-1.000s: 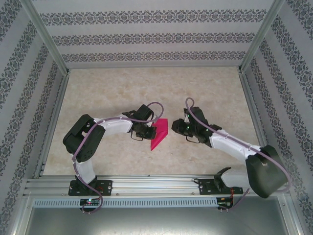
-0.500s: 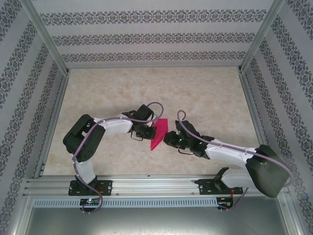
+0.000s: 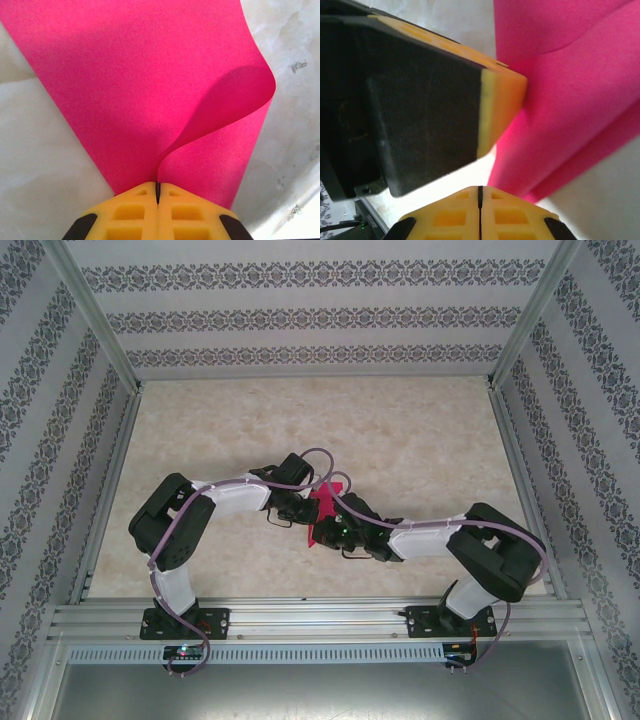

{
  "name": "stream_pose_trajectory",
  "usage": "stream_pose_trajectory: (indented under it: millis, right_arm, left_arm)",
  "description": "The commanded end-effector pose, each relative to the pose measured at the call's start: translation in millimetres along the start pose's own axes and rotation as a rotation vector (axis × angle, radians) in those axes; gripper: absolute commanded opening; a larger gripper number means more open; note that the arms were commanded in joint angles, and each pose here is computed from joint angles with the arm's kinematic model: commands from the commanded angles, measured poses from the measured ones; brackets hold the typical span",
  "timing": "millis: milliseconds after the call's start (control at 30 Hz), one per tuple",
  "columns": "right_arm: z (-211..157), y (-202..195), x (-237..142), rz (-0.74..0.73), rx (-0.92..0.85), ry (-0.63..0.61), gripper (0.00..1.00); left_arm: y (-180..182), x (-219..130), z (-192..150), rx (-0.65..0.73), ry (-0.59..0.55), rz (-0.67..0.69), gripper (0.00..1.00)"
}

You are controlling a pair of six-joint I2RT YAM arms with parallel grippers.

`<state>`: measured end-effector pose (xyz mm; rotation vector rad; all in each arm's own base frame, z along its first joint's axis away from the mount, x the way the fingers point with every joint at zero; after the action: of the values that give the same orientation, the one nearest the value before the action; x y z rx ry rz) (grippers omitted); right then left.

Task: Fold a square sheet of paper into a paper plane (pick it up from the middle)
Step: Third fold the triangle at the center of the table.

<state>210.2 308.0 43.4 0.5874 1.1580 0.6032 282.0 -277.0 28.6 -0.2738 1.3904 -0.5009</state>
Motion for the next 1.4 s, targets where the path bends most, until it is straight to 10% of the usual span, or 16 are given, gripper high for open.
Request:
stream_pose_trajectory:
  millis: [0, 1367]
  right_arm:
    - [2, 20, 4, 0.066, -0.001, 0.008, 0.07]
    - [-22, -31, 1, -0.093, 0.126, 0.108, 0.08]
  left_arm:
    - [7, 8, -5, -0.018, 0.039, 0.001, 0.0]
    - [1, 17, -9, -0.006, 0.105, -0.037, 0.01]
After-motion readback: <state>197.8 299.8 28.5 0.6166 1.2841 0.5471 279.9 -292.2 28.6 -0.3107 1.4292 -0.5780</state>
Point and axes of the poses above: each hand's point on the last joint's axis, 136 mm out from that joint toward the fingers, its own x axis out along the fingers, its own y axis along the line the jaws close on, z = x × y, the point moved 1 cm from there along -x, back along the fingers, and after that the axes turned 9 degrees about -x, right-handed, at the moved point
